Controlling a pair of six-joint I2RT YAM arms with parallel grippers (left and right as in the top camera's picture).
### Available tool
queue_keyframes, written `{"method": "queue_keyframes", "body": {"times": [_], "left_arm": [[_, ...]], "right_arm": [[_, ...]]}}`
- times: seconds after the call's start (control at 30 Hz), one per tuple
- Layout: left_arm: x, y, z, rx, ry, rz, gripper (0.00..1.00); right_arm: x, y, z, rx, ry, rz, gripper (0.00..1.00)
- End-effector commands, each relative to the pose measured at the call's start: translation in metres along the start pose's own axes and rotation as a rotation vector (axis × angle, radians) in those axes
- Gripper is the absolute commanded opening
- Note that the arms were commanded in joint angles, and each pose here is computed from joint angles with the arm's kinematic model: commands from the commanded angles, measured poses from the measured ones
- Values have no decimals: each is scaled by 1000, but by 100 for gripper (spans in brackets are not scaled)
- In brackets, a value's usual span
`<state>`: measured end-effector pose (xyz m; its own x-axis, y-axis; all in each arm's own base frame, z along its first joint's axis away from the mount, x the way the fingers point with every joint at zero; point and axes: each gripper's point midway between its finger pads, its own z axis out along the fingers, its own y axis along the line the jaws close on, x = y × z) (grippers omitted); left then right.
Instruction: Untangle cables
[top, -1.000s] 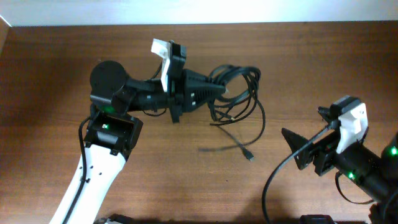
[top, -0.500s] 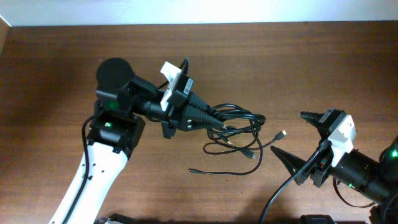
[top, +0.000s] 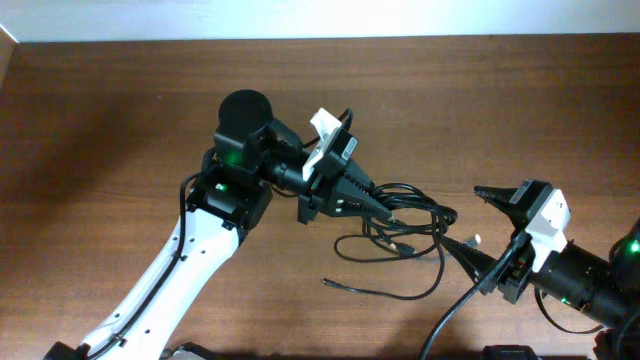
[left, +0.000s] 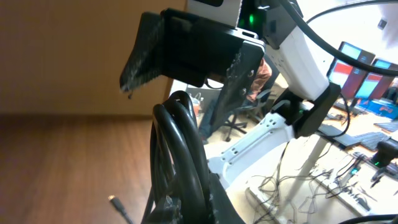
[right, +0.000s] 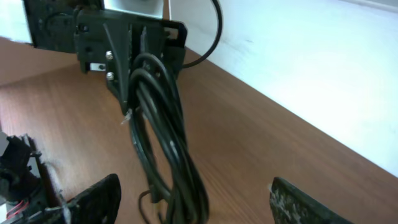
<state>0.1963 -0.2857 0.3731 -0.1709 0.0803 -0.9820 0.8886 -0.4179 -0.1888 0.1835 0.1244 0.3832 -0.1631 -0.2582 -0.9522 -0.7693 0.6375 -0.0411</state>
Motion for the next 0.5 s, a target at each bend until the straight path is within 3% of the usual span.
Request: {"method": "queue_keyframes", "body": {"times": [0.0, 0.1, 0.3, 0.4, 0.47], "left_arm": [[-6, -9, 8, 41, 7, 75, 0], [-6, -15, 18, 73, 11, 79, 0], [-7, -11, 22, 51, 6, 78, 0], [-8, -7, 22, 26, 0, 78, 0], [-8, -5, 22, 16, -2, 77, 0]], "right_arm": [[-1, 2, 5, -45, -5, 14, 72], [0, 1, 10, -76, 1, 34, 64], [-5, 6, 12, -133, -24, 30, 39], [-4, 6, 12, -133, -23, 32, 20], [-5, 6, 12, -133, -23, 32, 19]]}}
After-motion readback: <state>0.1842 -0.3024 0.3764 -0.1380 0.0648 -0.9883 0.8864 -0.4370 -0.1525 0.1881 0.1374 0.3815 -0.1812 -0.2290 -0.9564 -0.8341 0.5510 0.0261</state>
